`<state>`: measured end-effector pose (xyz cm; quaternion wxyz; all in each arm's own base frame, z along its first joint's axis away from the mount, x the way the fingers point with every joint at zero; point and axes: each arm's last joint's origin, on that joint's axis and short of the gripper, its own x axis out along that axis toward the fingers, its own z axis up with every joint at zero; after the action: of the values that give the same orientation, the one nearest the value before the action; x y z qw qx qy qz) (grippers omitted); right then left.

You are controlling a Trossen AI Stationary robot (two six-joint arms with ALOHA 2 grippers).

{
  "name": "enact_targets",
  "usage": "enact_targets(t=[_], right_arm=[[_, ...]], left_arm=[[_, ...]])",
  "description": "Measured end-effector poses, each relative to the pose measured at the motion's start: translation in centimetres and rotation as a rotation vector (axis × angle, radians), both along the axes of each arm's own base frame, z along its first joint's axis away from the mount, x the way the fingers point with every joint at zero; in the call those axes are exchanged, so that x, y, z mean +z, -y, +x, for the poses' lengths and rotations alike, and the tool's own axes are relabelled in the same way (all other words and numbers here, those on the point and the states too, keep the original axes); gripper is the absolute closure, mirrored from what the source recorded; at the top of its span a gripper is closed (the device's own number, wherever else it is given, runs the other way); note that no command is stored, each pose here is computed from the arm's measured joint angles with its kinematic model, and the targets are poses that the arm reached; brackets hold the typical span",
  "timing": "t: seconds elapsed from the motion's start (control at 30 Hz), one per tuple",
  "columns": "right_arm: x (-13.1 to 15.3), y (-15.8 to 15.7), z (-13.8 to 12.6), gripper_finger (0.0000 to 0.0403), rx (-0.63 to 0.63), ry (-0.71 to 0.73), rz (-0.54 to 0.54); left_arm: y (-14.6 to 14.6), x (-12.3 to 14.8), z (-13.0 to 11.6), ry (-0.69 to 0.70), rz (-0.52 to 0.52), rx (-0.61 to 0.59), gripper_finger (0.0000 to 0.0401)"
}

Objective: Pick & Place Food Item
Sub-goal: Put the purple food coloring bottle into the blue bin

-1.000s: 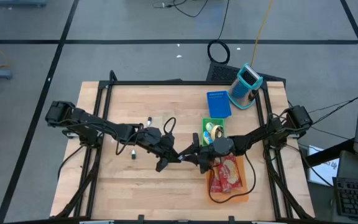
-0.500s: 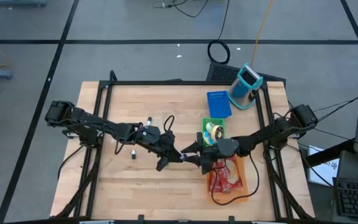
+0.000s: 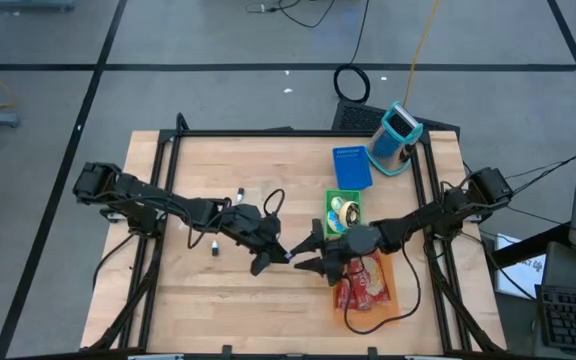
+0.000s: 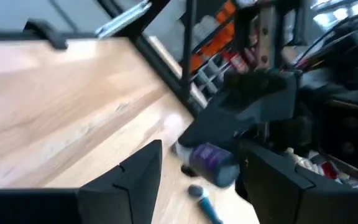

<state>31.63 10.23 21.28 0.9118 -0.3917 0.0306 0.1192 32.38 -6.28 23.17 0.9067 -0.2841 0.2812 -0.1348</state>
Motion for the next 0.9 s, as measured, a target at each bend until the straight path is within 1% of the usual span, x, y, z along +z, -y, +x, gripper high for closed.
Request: enact_targets(t=[0.1,0.2,0.37,0.5,0.77,0.9], right_arm=[[0.01,-0.06,0.25,0.0202,-0.002,-0.045,-0.012],[0.22,-0.08,0.44,0.0199,0.003,-0.05,-0.047],[0.3,0.17,0.61,0.0206,-0.004,-0.056,-0.058],[0.45,0.15,0.64,0.0211,-0.001,-0.038,-0.066],[0.48,0.12,0.65,0.0221,0.008,-0.035,-0.061],[0.39,0.12,0.63,0.0227,0.018,-0.045,-0.06]], left_arm=[[0.1,-0.07,-0.07,-0.022,-0.039,-0.023,0.0331],[0.15,-0.01,-0.11,-0.036,-0.069,-0.025,0.0331],[0.15,0.16,-0.01,-0.051,-0.14,0.012,0.033],[0.0,-0.33,0.11,-0.103,-0.183,0.051,0.033],[-0.21,0.05,0.31,-0.065,-0.195,0.058,0.033],[-0.32,0.01,0.31,-0.07,-0.197,0.056,0.033]])
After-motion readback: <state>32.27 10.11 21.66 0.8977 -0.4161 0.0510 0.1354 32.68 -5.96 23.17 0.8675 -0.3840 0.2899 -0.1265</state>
